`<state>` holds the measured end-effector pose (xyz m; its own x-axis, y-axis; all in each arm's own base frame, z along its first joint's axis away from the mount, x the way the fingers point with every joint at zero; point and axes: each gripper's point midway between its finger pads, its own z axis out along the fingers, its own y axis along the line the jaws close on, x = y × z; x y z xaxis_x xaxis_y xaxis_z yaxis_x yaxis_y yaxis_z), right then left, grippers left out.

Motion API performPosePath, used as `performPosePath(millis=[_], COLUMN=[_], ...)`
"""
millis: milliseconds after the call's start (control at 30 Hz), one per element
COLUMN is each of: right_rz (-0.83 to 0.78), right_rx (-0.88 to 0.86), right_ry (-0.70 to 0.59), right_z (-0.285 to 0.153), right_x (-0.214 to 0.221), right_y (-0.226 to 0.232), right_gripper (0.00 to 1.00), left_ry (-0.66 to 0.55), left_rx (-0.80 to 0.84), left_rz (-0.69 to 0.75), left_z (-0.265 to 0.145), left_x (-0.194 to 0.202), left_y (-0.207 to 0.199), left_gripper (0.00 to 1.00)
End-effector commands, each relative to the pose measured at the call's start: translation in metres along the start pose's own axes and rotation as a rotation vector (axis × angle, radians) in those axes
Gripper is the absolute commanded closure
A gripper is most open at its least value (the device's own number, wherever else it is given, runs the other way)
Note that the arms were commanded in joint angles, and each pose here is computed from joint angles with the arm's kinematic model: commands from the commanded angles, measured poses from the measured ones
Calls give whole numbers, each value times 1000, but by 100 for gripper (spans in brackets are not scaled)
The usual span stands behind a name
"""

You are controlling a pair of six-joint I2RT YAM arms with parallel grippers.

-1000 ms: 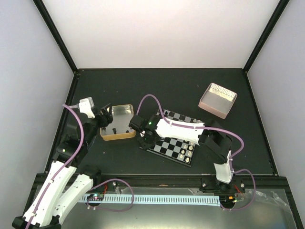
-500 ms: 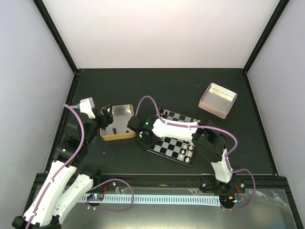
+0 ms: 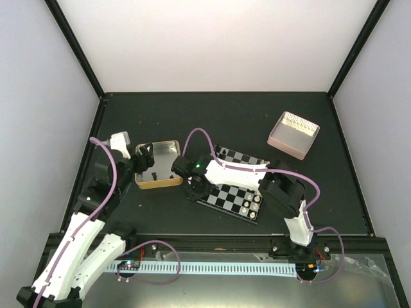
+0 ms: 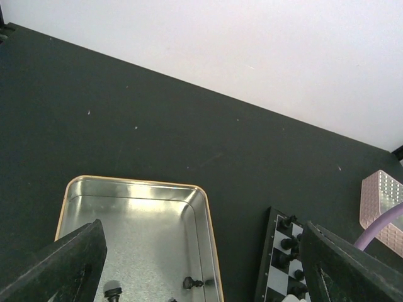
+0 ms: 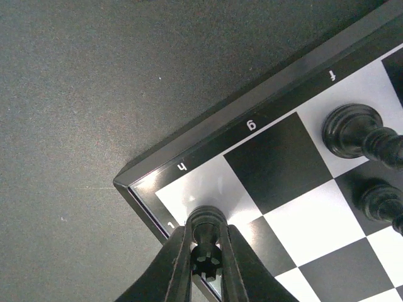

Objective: Set up the chess pieces on the board
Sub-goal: Place the chess piece on the chessboard.

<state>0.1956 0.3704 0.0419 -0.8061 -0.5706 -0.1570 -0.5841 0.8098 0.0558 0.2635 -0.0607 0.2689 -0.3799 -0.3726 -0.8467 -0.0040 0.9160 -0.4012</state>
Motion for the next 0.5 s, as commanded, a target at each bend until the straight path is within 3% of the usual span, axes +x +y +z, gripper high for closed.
performPosePath(millis=[0,167,267,467], right_rz=[6,10,24,79], right_rx=[12,5,-15,-52], right_ry=[-32,-59,-117,-295], right_z=[0,-8,-23,-68], right_x=[-8,-12,-20,-37], right_y=[2,2,4,-1], right_gripper=[86,75,69,59], left_ry=[-21,-5,30,197], left_rx=[-3,-3,-16,-57], left_rz=[3,6,12,31], left_z=[-4,-3,1,25], left_x=[-11,-8,0,41], left_y=[-2,-3,1,11], left_gripper=[14,13,5,1])
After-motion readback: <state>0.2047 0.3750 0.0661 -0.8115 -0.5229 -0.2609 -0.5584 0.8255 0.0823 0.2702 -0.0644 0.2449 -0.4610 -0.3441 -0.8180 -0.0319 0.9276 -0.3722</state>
